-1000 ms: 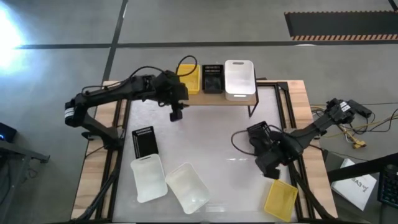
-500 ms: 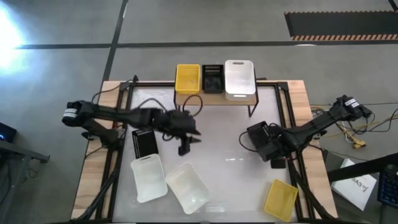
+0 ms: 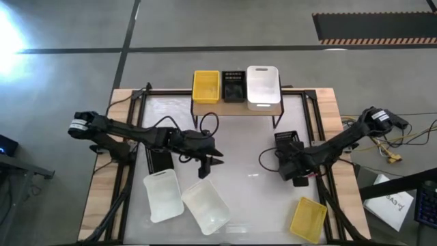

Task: Stack baskets on shelf by color
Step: Stack the right black bin on top of the black bin on the shelf

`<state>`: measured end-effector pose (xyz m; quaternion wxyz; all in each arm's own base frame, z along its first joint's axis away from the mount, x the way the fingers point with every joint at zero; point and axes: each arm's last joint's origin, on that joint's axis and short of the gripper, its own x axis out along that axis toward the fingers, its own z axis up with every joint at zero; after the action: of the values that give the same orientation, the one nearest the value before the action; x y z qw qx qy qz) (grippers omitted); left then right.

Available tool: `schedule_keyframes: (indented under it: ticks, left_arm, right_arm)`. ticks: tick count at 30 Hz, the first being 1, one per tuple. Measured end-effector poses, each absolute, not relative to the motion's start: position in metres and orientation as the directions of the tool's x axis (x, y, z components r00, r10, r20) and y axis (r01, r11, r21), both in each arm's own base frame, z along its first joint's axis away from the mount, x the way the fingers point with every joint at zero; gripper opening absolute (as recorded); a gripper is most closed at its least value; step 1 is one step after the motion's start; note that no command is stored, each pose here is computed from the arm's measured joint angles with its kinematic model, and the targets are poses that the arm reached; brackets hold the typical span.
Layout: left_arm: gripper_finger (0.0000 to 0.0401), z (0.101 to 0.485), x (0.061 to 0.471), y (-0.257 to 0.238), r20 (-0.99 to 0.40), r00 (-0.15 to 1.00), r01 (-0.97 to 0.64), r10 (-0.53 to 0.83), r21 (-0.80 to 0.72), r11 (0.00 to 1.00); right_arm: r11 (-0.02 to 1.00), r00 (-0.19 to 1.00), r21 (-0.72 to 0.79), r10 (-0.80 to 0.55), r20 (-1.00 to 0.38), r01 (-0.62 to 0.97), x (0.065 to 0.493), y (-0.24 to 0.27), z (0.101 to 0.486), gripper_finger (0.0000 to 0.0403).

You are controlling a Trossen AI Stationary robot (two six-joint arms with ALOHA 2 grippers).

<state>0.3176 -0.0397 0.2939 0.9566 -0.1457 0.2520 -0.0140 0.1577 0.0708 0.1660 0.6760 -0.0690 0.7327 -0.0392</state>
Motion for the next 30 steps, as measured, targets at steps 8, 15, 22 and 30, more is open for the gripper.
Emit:
schedule_keyframes:
  ticks: [8, 15, 22, 30]
  left_arm:
    - [0.0122, 0.299, 0.321, -0.039, -0.423, 0.903, -0.053, -0.077, -0.286, 0.957]
    - [0.0122, 0.309, 0.318, -0.039, -0.395, 0.915, -0.042, -0.079, -0.288, 0.957]
    - [0.0122, 0.323, 0.296, -0.035, -0.412, 0.911, -0.086, -0.034, -0.268, 0.960]
    - [0.0122, 0.326, 0.271, -0.029, -0.470, 0.880, -0.188, 0.071, -0.207, 0.960]
  right_arm:
    - [0.985, -0.095, -0.166, -0.169, -0.981, -0.038, 0.169, 0.076, 0.151, 0.0053]
    - [0.994, 0.016, -0.108, -0.108, -0.994, -0.023, 0.192, 0.087, 0.181, 0.0009]
    - [0.997, 0.283, 0.065, 0.073, -0.956, -0.037, 0.229, 0.103, 0.284, 0.0008]
    - [0.984, 0.653, 0.180, 0.130, -0.746, 0.010, 0.273, 0.072, 0.414, 0.0008]
